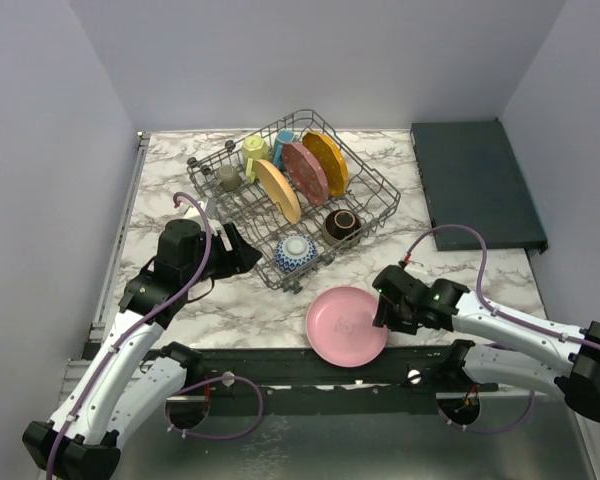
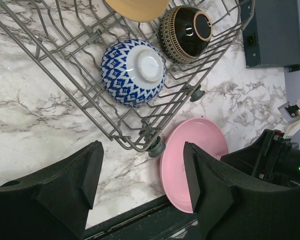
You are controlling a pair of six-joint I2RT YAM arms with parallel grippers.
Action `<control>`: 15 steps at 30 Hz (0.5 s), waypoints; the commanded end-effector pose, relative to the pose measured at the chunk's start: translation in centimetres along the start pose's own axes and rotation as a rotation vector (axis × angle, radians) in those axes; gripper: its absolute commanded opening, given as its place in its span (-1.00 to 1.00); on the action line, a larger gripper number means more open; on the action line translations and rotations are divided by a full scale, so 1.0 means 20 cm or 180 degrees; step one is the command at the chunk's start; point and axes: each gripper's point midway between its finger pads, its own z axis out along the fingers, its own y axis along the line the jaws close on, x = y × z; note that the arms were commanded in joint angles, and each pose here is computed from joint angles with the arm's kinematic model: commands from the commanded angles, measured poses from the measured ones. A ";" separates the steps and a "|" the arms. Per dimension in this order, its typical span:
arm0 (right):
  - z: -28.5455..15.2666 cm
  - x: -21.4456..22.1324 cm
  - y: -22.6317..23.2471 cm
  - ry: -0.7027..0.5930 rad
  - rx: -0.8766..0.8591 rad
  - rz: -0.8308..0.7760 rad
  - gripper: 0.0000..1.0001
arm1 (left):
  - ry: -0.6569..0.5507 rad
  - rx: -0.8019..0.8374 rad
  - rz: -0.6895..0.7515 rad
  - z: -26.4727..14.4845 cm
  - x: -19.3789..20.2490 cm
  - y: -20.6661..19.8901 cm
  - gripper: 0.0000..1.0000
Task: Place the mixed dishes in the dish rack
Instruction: Pick up the plate at the center of the board.
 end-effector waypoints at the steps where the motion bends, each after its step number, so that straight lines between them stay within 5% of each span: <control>1: 0.04 0.02 0.00 0.0028 0.0016 0.0078 0.03 | -0.0020 0.0063 0.0025 -0.01 0.01 -0.02 0.43; 15: 0.09 0.06 -0.03 0.0083 0.0033 0.0092 -0.25 | -0.0011 0.0053 0.0018 0.00 0.01 -0.01 0.43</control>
